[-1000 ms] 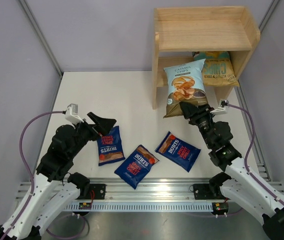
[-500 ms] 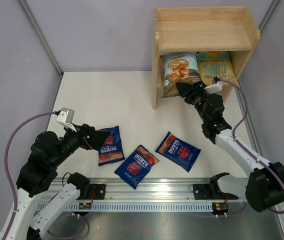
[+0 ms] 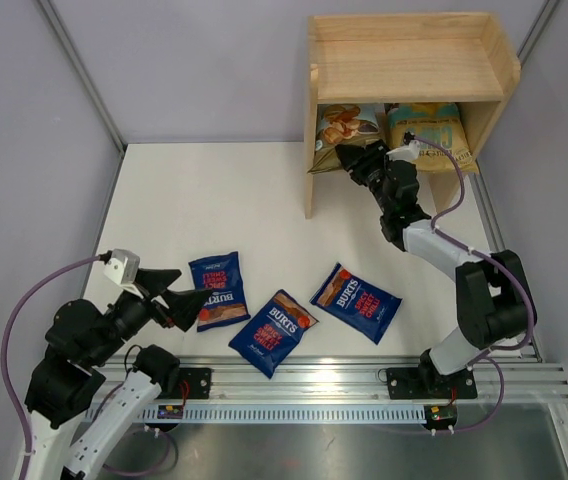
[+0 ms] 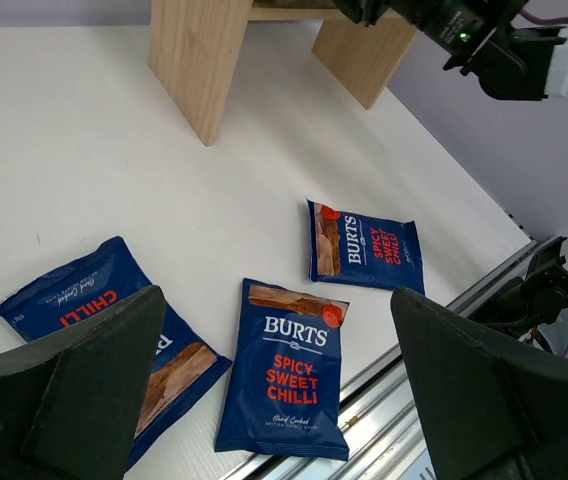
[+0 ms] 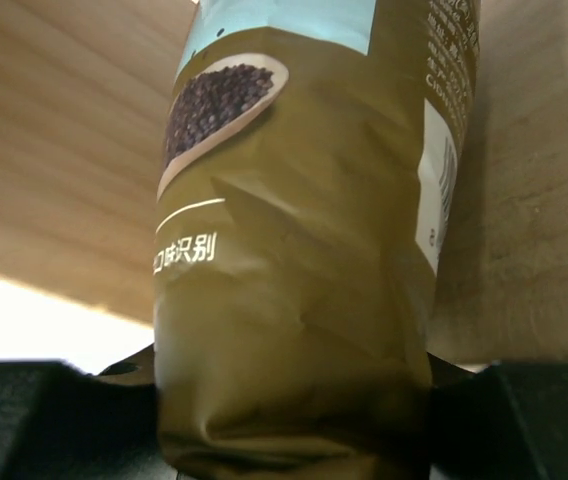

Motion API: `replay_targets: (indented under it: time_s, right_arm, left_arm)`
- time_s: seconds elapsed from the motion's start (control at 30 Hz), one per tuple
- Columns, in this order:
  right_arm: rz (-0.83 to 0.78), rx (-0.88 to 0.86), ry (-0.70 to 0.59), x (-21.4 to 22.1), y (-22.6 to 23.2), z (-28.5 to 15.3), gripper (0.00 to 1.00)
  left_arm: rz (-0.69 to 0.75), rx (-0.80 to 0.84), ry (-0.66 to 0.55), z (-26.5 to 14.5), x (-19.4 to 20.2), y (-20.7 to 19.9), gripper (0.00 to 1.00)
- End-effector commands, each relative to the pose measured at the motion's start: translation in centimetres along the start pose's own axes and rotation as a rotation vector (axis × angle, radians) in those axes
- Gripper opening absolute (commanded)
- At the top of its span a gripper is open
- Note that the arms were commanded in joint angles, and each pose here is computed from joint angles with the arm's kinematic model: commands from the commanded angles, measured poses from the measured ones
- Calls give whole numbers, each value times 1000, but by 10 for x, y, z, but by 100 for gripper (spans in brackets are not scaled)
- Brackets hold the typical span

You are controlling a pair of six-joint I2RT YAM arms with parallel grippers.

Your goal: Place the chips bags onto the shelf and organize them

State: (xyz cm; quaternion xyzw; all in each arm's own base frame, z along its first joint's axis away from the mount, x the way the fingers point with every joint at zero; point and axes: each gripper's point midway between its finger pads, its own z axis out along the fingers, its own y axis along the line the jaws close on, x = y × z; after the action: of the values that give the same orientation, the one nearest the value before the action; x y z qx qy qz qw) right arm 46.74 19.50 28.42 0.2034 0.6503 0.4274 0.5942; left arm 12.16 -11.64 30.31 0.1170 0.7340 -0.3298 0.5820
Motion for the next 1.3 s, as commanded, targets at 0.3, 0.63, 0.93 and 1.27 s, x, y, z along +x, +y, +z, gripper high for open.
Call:
replay_targets:
  time_s: [0.3, 0.63, 0.93, 1.27]
  right_arm:
    - [150, -123, -54, -1, 38, 28, 30]
    - [190, -34, -19, 3, 37, 30, 48]
    - [197, 129, 85, 8, 28, 3, 76]
    - [226, 202, 97, -3, 22, -24, 72]
  left_arm:
    - [35, 41, -60, -3, -7, -6, 99]
    - [33, 36, -60, -3, -7, -5, 99]
    - [32, 38, -69, -4, -8, -6, 99]
    - [30, 36, -78, -6, -8, -5, 99]
